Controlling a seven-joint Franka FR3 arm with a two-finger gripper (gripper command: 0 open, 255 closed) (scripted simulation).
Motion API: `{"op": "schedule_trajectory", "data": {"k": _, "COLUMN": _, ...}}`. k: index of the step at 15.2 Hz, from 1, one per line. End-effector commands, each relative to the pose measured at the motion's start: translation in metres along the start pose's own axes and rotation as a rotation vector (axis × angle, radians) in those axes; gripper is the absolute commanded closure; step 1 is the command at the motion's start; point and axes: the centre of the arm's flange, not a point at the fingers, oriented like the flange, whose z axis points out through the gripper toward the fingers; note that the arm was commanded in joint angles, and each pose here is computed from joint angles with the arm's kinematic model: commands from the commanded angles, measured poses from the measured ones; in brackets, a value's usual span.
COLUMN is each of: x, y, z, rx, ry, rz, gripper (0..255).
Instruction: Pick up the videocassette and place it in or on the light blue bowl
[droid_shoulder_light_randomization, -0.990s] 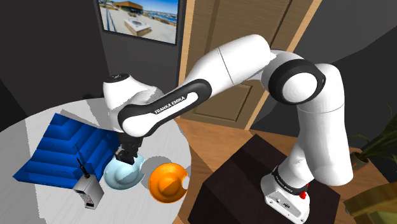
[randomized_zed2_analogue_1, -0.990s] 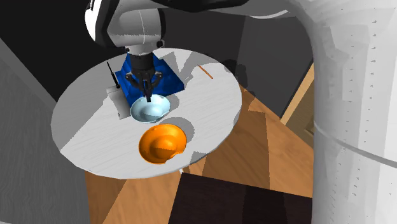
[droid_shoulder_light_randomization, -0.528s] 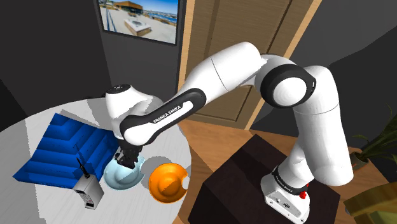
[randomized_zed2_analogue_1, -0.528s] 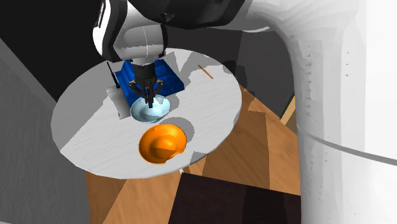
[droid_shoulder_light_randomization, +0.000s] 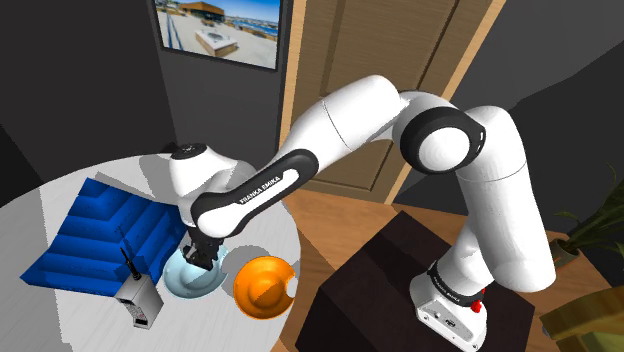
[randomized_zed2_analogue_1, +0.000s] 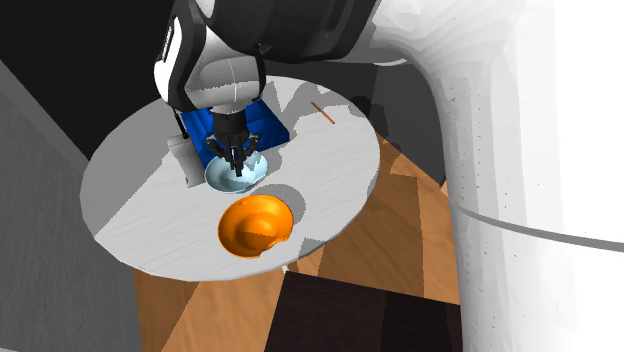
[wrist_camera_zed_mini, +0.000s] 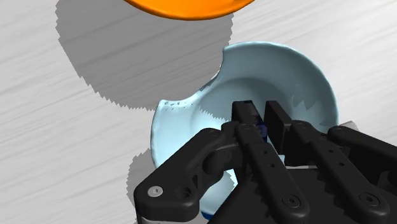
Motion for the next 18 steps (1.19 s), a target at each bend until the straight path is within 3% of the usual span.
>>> {"op": "schedule_trajectory", "data": {"k": 1, "x": 0.0, "y": 0.0, "z": 0.0, "rx": 0.0, "ry": 0.0, "rz": 0.0, "gripper": 255}}
{"op": "schedule_trajectory", "data": {"k": 4, "x": 0.0, "y": 0.0, "z": 0.0, "rx": 0.0, "ry": 0.0, "rz": 0.0, "gripper": 255}}
{"op": "schedule_trajectory", "data": {"k": 5, "x": 0.0, "y": 0.0, "z": 0.0, "rx": 0.0, "ry": 0.0, "rz": 0.0, "gripper": 0}}
{"op": "schedule_trajectory", "data": {"k": 10, "x": 0.0, "y": 0.0, "z": 0.0, "rx": 0.0, "ry": 0.0, "rz": 0.0, "gripper": 0}}
{"op": "schedule_trajectory", "data": {"k": 14, "x": 0.0, "y": 0.0, "z": -0.05, "rx": 0.0, "ry": 0.0, "rz": 0.0, "gripper": 0}}
{"op": "schedule_trajectory", "data": {"k": 18, "x": 0.0, "y": 0.0, "z": -0.05, "rx": 0.0, "ry": 0.0, "rz": 0.0, "gripper": 0}}
